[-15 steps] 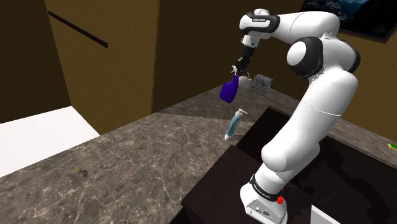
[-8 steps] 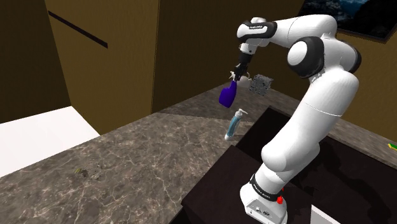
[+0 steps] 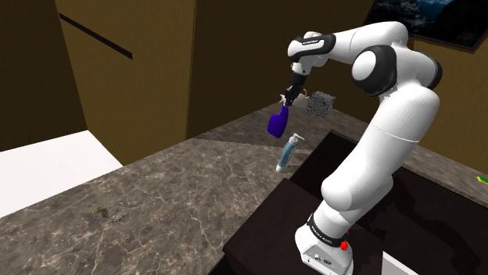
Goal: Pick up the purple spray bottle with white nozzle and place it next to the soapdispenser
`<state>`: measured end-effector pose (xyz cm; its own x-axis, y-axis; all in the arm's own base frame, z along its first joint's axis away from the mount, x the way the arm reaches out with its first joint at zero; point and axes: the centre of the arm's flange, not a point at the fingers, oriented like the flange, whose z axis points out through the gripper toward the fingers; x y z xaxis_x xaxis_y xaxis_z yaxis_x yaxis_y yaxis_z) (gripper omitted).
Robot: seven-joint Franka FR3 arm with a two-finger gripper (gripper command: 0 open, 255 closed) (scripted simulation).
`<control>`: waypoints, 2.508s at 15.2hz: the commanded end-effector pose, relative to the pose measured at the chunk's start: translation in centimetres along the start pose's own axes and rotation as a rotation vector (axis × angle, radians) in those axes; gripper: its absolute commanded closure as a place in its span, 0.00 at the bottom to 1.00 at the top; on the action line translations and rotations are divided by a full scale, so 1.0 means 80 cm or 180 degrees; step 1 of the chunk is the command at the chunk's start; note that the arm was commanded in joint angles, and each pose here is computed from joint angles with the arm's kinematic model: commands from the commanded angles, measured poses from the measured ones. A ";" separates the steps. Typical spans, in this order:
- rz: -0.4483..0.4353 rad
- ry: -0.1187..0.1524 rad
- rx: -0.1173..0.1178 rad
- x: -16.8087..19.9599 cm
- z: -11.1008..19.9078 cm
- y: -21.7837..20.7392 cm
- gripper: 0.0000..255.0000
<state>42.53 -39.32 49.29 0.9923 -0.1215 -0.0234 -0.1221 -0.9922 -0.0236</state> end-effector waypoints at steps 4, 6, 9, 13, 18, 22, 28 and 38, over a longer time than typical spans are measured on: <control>0.0000 0.0002 -0.0001 0.000 0.034 0.001 1.00; 0.0000 0.0002 -0.0001 0.001 0.047 0.002 1.00; 0.0000 0.0002 -0.0001 0.001 0.067 0.002 1.00; 0.0000 0.0002 -0.0001 0.002 0.094 0.003 1.00; 0.0000 0.0002 -0.0001 0.002 0.127 0.004 1.00; 0.0000 0.0002 -0.0001 0.003 0.153 0.004 1.00; 0.0000 0.0002 -0.0001 0.004 0.171 0.005 1.00; 0.0000 0.0002 -0.0001 0.004 0.171 0.005 0.00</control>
<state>42.49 -39.36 35.57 0.9923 -0.1216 -0.0228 -0.1221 -0.9922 -0.0232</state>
